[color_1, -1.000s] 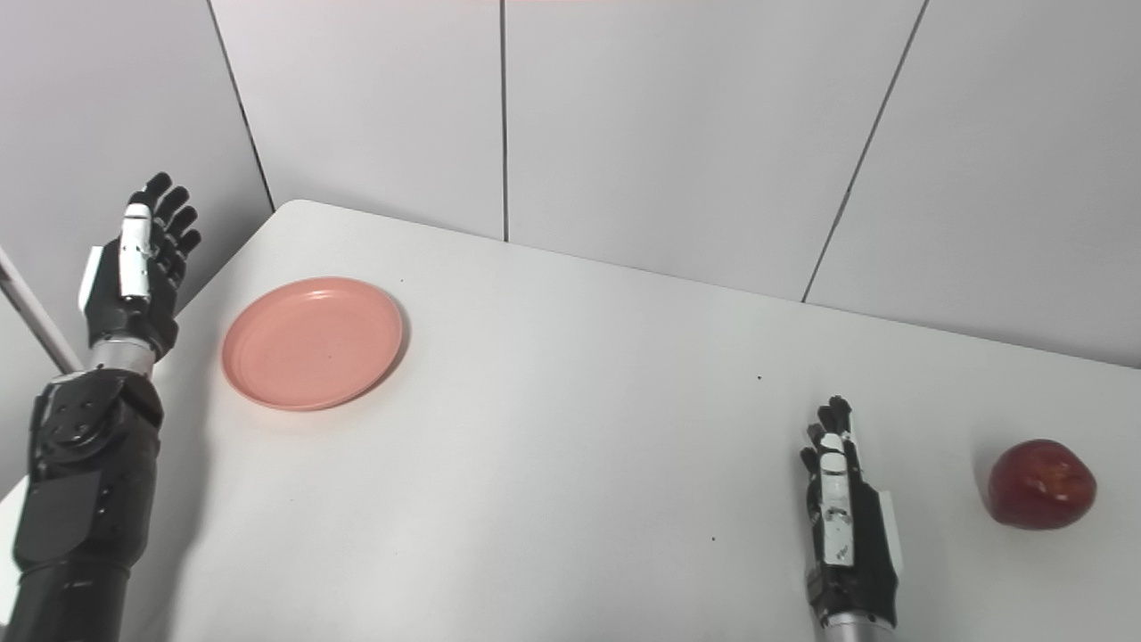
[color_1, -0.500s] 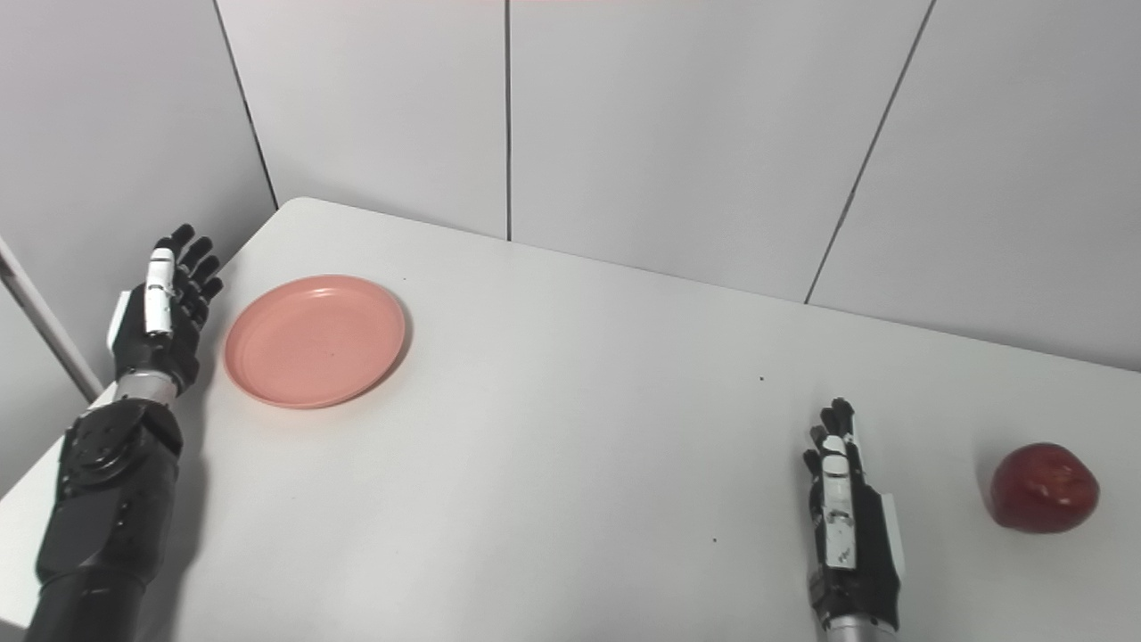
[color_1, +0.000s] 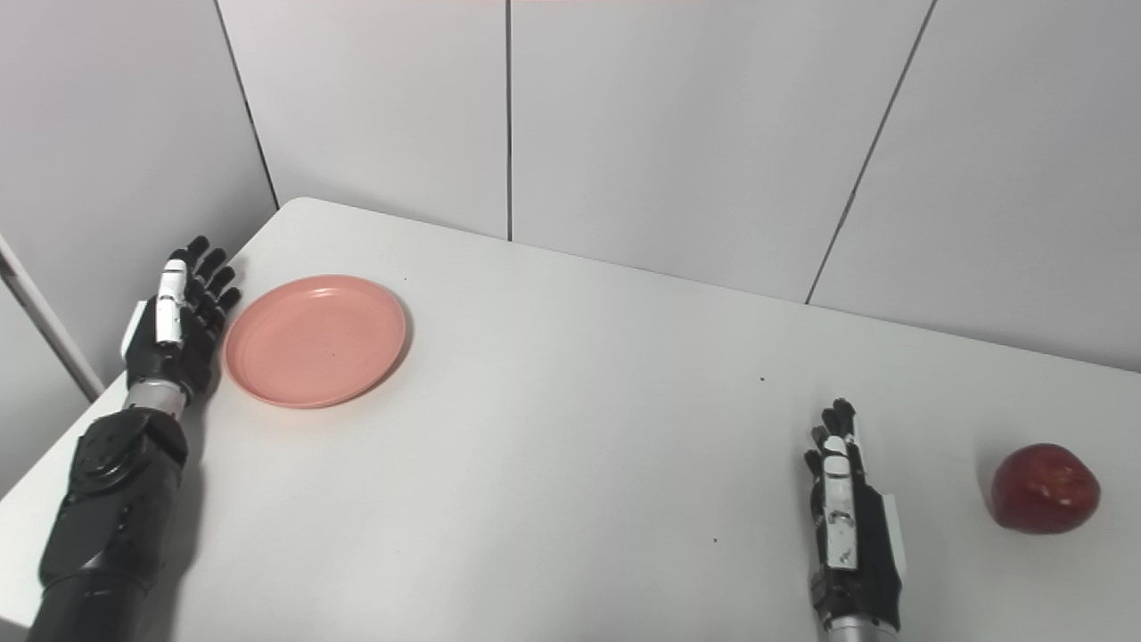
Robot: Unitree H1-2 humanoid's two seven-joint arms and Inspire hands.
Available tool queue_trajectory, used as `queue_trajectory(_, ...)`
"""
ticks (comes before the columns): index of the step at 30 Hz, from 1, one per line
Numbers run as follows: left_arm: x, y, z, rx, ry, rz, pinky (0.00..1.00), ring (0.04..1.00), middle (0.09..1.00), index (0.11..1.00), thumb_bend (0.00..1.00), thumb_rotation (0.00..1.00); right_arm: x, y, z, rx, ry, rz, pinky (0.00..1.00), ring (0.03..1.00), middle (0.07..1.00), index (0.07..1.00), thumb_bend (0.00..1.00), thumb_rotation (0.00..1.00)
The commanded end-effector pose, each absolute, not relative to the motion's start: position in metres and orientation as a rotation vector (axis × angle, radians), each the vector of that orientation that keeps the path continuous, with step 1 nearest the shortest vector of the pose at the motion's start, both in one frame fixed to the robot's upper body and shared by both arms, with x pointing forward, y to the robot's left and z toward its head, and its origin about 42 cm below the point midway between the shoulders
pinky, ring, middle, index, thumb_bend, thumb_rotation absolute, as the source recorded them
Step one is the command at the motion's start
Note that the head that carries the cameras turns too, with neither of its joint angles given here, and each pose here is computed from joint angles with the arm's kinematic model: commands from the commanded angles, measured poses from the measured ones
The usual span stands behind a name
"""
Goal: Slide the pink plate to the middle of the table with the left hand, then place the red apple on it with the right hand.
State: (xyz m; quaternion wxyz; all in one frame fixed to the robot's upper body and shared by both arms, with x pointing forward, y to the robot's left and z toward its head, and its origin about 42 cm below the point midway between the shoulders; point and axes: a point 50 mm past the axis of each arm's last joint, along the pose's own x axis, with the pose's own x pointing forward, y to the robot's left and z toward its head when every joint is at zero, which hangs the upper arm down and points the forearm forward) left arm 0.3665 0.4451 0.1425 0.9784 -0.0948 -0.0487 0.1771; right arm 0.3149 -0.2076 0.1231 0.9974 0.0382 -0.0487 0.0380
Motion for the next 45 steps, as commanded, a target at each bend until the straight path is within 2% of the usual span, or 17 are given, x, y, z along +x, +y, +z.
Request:
queue_trajectory(1, 0.372, 0.45, 0.156, -0.178, -0.149, 0.34, 0.97, 0.967, 0.962, 0.949, 0.31, 1.0, 0.318, -0.21, 0.137, 0.079, -0.168, 0.08, 1.0, 1.0, 1.0, 1.0, 0.19, 1.0)
queue_trajectory(6, 0.372, 0.446, 0.15, -0.162, -0.131, 0.328, 1.0, 0.98, 0.972, 0.958, 0.35, 1.0, 0.317, -0.21, 0.137, 0.069, -0.165, 0.077, 1.0, 1.0, 1.0, 1.0, 0.19, 1.0)
queue_trajectory(11, 0.372, 0.442, 0.142, -0.145, -0.119, 0.31, 1.0, 0.996, 0.985, 0.962, 0.33, 1.0, 0.317, -0.21, 0.137, 0.071, -0.167, 0.08, 1.0, 1.0, 1.0, 1.0, 0.21, 1.0)
queue_trajectory(21, 0.375, 0.438, 0.13, -0.154, -0.085, 0.28, 0.99, 0.966, 0.956, 0.931, 0.38, 1.0, 0.318, -0.209, 0.138, 0.07, -0.168, 0.08, 1.0, 1.0, 1.0, 1.0, 0.21, 1.0)
queue_trajectory(28, 0.376, 0.428, 0.126, -0.159, -0.064, 0.235, 0.99, 0.965, 0.96, 0.947, 0.38, 1.0, 0.318, -0.208, 0.139, 0.084, -0.166, 0.078, 1.0, 1.0, 1.0, 1.0, 0.2, 1.0)
queue_trajectory(45, 0.379, 0.375, 0.141, -0.179, -0.04, 0.168, 0.95, 0.943, 0.937, 0.924, 0.34, 1.0, 0.318, -0.207, 0.138, 0.079, -0.167, 0.079, 1.0, 1.0, 1.0, 1.0, 0.19, 1.0)
